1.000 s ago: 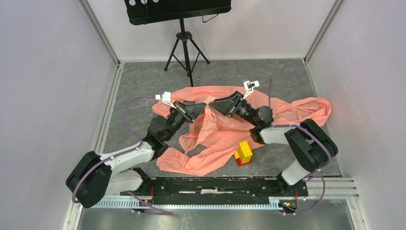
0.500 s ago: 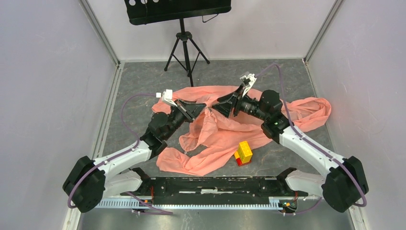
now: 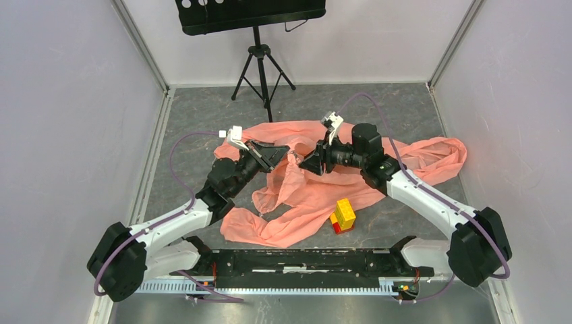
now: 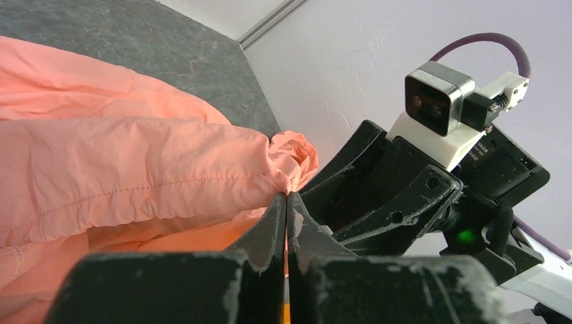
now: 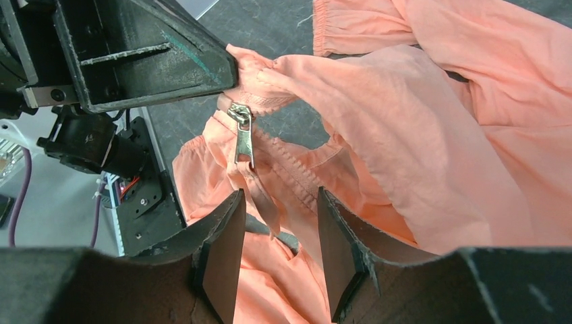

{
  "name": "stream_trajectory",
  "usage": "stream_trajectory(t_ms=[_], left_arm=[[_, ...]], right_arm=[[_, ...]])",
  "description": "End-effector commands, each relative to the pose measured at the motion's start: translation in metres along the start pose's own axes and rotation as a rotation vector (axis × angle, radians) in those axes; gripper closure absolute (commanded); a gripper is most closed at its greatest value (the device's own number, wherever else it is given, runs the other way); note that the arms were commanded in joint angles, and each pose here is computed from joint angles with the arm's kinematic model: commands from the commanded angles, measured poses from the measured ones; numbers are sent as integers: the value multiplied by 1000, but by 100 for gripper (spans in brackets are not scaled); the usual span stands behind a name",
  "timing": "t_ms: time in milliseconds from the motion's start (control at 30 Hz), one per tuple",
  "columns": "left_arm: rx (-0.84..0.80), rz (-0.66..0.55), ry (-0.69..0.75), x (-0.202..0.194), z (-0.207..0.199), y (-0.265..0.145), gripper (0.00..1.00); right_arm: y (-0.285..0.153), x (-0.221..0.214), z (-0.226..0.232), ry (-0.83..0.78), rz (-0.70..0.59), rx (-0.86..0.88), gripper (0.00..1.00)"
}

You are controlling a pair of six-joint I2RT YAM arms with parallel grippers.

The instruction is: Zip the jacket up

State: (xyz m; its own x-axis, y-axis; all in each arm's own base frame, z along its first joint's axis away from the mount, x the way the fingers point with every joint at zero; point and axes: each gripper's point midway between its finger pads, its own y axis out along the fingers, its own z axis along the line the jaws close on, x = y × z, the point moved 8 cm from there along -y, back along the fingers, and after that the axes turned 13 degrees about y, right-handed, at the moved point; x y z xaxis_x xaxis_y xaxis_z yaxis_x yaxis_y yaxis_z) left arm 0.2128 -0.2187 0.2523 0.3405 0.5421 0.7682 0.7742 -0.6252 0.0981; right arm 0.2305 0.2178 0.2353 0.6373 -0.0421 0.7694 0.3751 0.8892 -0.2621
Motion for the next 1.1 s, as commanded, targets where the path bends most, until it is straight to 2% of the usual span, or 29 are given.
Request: stream_trajectory(t_ms=[0, 133, 333, 500, 567, 633, 667, 867, 967, 1067], left_arm=[[-28, -23, -4, 7, -5, -1, 98], [-56, -8, -12, 5, -8, -1, 98], [-68, -5, -22, 5, -9, -1, 98], [-71, -1, -28, 4, -9, -1, 98], [-65, 6, -23, 3, -8, -1, 98], [-28, 29, -5, 0, -3, 0, 98], [-8, 36, 13, -1, -1, 0, 98], [57, 113, 112, -12, 13, -2, 98], [85, 145, 137, -16, 17, -5, 98], [154, 134, 170, -15, 26, -11, 98]], right_arm=[[4, 9, 11, -49, -21, 81, 50], [1, 13, 14, -65, -43, 73, 49], [10, 13, 14, -69, -27, 82, 63], [12, 13, 16, -82, -39, 65, 65], [10, 15, 15, -90, -54, 35, 78], [7, 18, 13, -93, -56, -22, 90], [5, 19, 11, -98, -56, -59, 92], [-11, 20, -5, -135, 48, -297, 90], [-19, 18, -14, -165, 93, -406, 100], [-23, 11, -27, -191, 169, -499, 100]])
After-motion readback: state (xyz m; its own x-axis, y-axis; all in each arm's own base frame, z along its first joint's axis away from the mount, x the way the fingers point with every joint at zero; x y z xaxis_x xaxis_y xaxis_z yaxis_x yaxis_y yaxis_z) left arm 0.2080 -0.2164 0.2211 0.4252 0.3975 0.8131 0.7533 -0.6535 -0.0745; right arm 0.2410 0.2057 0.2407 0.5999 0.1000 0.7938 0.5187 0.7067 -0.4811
